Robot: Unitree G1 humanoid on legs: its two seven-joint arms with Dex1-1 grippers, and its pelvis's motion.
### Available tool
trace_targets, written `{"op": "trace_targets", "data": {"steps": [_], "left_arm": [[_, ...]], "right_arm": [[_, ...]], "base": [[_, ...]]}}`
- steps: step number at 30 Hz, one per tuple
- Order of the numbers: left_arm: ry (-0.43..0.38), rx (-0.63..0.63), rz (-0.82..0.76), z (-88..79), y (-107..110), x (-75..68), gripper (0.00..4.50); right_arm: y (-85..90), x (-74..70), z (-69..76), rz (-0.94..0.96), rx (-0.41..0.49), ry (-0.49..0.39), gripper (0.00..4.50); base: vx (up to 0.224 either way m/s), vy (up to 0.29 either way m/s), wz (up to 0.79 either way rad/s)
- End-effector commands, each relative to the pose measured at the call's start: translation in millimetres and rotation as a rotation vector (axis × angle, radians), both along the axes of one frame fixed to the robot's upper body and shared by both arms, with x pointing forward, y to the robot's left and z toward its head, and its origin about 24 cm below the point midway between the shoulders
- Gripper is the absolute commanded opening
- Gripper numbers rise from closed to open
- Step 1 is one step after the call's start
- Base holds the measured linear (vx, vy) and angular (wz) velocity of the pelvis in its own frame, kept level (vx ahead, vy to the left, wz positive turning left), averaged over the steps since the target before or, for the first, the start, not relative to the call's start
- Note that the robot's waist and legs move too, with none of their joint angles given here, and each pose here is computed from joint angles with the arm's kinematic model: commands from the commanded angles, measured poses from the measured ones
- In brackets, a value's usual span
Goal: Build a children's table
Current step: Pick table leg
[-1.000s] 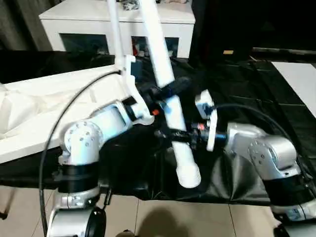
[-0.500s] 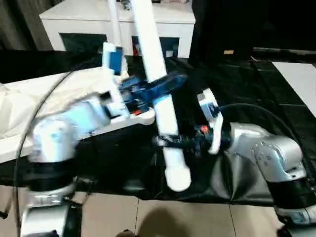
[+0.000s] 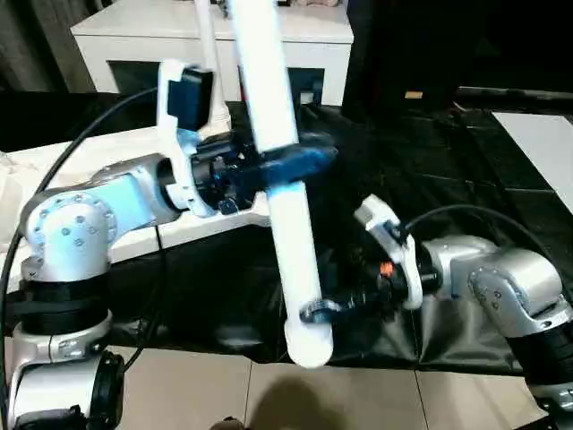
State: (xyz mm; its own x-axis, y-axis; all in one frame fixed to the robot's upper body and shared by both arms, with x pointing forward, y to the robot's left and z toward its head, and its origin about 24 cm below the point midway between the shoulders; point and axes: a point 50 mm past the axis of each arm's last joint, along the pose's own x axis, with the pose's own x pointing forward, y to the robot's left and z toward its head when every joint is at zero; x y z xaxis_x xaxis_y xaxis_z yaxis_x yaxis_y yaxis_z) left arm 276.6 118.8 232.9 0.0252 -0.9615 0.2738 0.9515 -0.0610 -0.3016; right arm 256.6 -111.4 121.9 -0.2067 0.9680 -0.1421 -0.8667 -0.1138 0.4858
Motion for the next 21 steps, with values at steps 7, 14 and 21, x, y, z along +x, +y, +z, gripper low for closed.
{"op": "trace_targets", "data": {"steps": [7,14,21], "left_arm": [[-0.030,0.000,-0.011,5.4,2,1.7,1.72],[-0.030,0.000,-0.004,3.8,1,3.0,1.72],[-0.032,-0.004,-0.011,4.2,0,3.3,1.72]], "right_arm": [[2.2,2.5,1.5,-0.010,0.021,-0.018,1.99],[6.2,3.3,1.4,-0.027,0.036,-0.037,1.93],[13.1,9.1,0.6,-0.079,0.031,-0.090,2.72]], "base": [[0.000,0.000,0.00],[0.000,0.000,0.00],[0.000,0.000,0.00]]}}
